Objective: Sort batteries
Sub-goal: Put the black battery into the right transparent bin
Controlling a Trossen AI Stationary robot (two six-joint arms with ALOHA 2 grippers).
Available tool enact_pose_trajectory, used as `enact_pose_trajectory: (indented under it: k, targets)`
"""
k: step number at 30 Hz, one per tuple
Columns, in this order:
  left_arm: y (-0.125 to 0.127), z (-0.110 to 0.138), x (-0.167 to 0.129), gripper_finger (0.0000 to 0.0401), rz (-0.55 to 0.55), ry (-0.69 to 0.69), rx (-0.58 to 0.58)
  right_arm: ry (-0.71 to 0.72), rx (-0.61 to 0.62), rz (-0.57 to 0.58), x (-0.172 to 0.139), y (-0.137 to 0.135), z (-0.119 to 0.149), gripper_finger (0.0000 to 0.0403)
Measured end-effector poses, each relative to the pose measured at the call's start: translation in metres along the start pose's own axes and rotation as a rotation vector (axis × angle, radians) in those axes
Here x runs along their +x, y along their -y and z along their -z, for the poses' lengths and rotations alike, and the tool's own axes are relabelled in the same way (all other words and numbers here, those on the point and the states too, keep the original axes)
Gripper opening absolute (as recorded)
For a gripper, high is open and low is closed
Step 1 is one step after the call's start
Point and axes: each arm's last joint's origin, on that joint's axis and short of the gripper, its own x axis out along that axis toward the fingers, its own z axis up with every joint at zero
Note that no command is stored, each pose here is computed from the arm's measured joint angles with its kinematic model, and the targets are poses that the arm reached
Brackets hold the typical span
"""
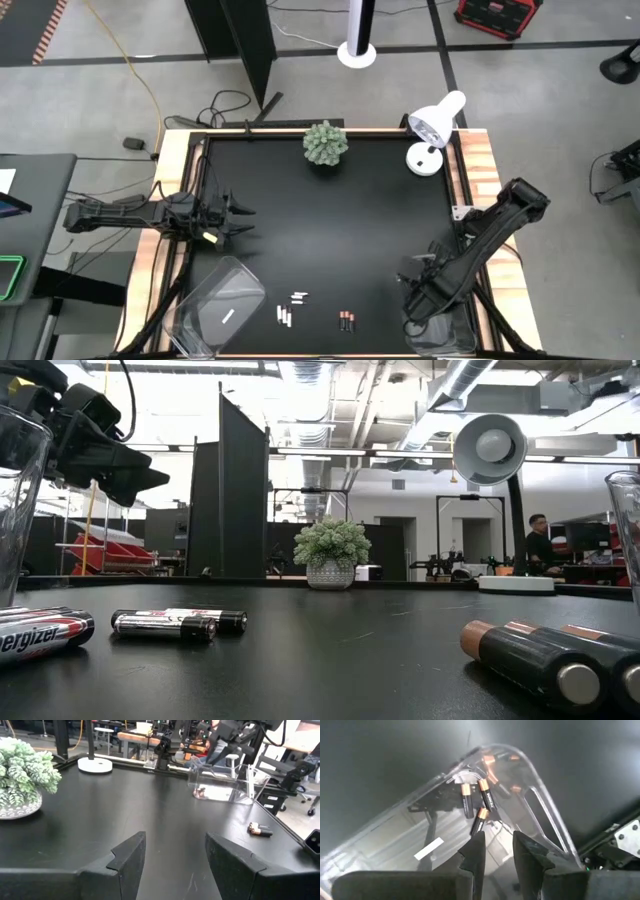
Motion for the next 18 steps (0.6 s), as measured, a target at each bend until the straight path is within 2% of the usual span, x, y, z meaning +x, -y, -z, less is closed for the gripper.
enact_pose_trajectory:
  k: [4,8,14,18]
  targets:
    - [0.000,-0.003,0.000,0.0200,0.003,0.029,-0.002,0.069,-0.008,-0.053,-0.020,-0.002,-0.006,0.0112]
    - [0.000,-0.003,0.000,0.0200,0.004,0.035,-0.003,0.218,-0.038,-0.154,-0.037,-0.010,-0.019,0.0112]
    - [0.000,-0.003,0.000,0.0200,0.004,0.035,-0.003,0.475,-0.101,-0.328,-0.048,-0.027,-0.052,0.0111]
    - [0.000,-0.003,0.000,0.0200,0.004,0.035,-0.009,0.582,-0.066,-0.427,-0.044,-0.035,-0.080,0.0112]
